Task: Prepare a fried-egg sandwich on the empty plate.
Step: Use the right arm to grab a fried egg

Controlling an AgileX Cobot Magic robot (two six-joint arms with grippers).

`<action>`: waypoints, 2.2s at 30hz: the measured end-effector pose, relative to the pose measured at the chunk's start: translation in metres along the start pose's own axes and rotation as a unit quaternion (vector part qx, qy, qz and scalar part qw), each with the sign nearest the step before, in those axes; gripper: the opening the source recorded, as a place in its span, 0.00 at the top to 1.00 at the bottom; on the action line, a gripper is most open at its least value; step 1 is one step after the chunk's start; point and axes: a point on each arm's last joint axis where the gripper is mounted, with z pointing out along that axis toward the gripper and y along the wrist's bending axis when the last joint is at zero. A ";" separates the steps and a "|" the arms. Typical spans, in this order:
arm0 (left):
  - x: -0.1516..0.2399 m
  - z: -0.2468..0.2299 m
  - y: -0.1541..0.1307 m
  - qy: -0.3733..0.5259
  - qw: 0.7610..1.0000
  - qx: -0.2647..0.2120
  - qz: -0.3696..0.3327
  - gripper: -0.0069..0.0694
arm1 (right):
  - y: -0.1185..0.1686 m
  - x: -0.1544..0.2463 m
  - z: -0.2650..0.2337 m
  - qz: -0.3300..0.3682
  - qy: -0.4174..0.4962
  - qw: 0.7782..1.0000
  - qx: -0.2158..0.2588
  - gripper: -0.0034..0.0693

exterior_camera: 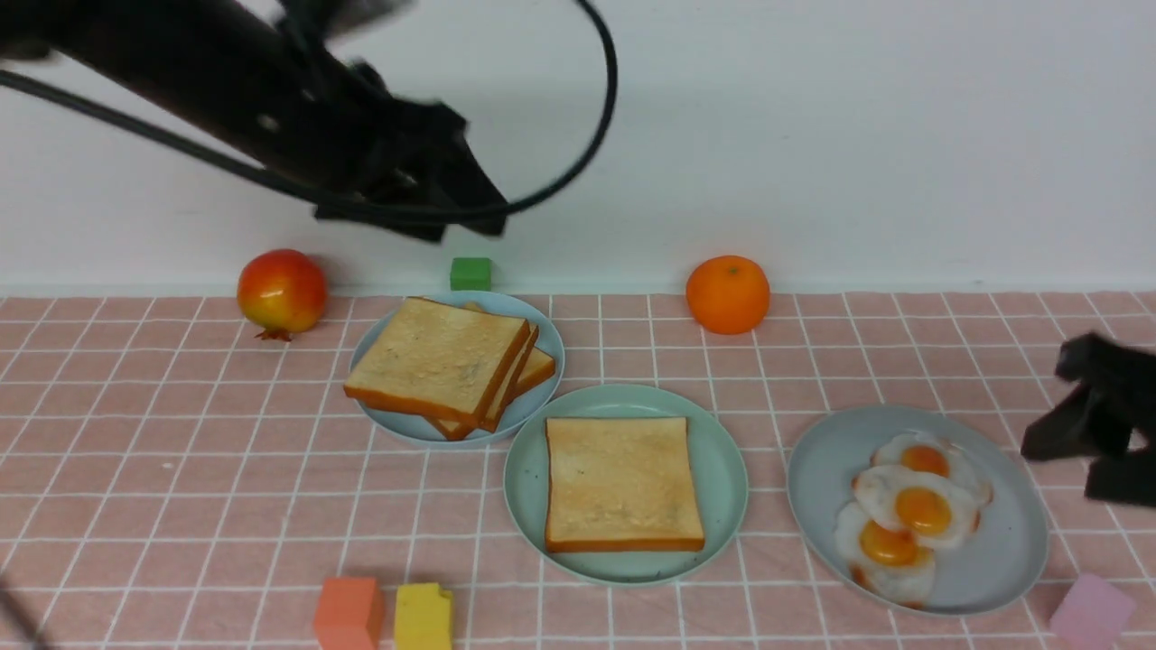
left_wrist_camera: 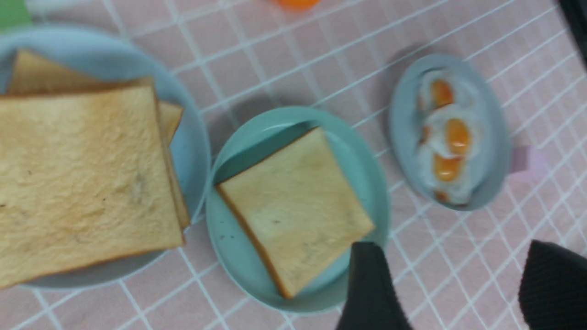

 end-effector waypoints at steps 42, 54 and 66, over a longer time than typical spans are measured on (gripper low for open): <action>0.151 -0.061 -0.024 -0.114 0.992 -0.043 0.023 0.44 | -0.065 -0.023 0.127 0.049 0.026 0.998 -0.031 0.38; 0.151 -0.061 -0.024 -0.114 0.992 -0.043 0.023 0.44 | -0.067 -0.022 0.128 0.034 0.030 0.999 -0.026 0.38; 0.151 -0.061 -0.024 -0.114 0.992 -0.043 0.023 0.44 | -0.067 -0.022 0.128 0.034 0.029 0.999 -0.024 0.79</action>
